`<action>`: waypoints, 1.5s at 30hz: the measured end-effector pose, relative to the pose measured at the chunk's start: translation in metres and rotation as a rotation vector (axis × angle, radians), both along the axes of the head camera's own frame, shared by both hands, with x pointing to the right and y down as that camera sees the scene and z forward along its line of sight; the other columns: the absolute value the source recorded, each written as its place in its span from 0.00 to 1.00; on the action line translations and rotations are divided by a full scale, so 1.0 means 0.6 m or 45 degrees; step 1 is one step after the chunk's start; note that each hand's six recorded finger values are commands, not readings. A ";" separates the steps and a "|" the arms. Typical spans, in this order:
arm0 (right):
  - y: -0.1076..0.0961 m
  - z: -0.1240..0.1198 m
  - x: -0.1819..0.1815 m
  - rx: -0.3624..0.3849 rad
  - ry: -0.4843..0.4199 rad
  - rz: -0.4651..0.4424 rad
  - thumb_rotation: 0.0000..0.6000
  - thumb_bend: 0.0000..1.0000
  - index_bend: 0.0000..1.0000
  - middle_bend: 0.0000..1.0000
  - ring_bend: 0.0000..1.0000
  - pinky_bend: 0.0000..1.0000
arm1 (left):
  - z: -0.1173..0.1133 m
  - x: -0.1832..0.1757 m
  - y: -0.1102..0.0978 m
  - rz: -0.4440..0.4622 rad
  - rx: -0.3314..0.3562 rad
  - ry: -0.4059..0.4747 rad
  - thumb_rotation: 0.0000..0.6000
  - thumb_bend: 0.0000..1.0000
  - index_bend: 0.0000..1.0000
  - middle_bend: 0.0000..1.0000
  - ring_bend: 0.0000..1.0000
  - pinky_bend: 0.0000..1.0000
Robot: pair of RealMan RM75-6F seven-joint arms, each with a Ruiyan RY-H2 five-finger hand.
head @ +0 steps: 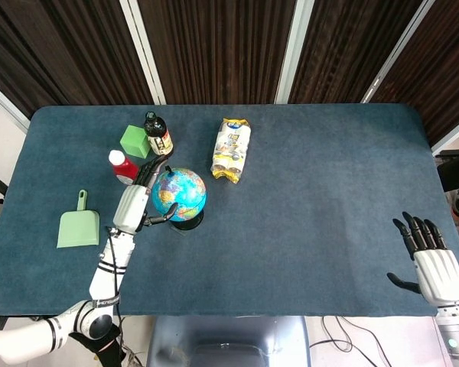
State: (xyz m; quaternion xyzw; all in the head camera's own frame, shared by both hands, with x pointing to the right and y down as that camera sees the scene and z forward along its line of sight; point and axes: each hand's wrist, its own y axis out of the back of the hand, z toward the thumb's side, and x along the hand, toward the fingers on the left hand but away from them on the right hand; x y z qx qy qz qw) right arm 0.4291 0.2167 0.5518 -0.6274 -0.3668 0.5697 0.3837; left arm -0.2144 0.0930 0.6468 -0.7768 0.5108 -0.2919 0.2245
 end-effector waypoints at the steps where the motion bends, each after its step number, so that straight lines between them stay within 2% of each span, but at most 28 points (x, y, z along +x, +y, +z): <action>1: 0.000 -0.001 0.001 0.001 -0.001 0.002 1.00 0.13 0.00 0.00 0.00 0.00 | 0.000 0.004 -0.003 -0.002 0.002 0.002 1.00 0.32 0.00 0.00 0.00 0.00; 27: 0.001 -0.004 0.004 0.004 0.006 0.006 1.00 0.13 0.00 0.00 0.00 0.00 | 0.020 -0.029 -0.022 -0.070 -0.034 -0.054 1.00 0.33 0.00 0.00 0.00 0.00; 45: 0.000 -0.004 0.005 0.012 0.015 0.012 1.00 0.13 0.00 0.00 0.00 0.00 | 0.035 -0.064 -0.023 -0.102 -0.071 -0.089 1.00 0.33 0.00 0.00 0.00 0.00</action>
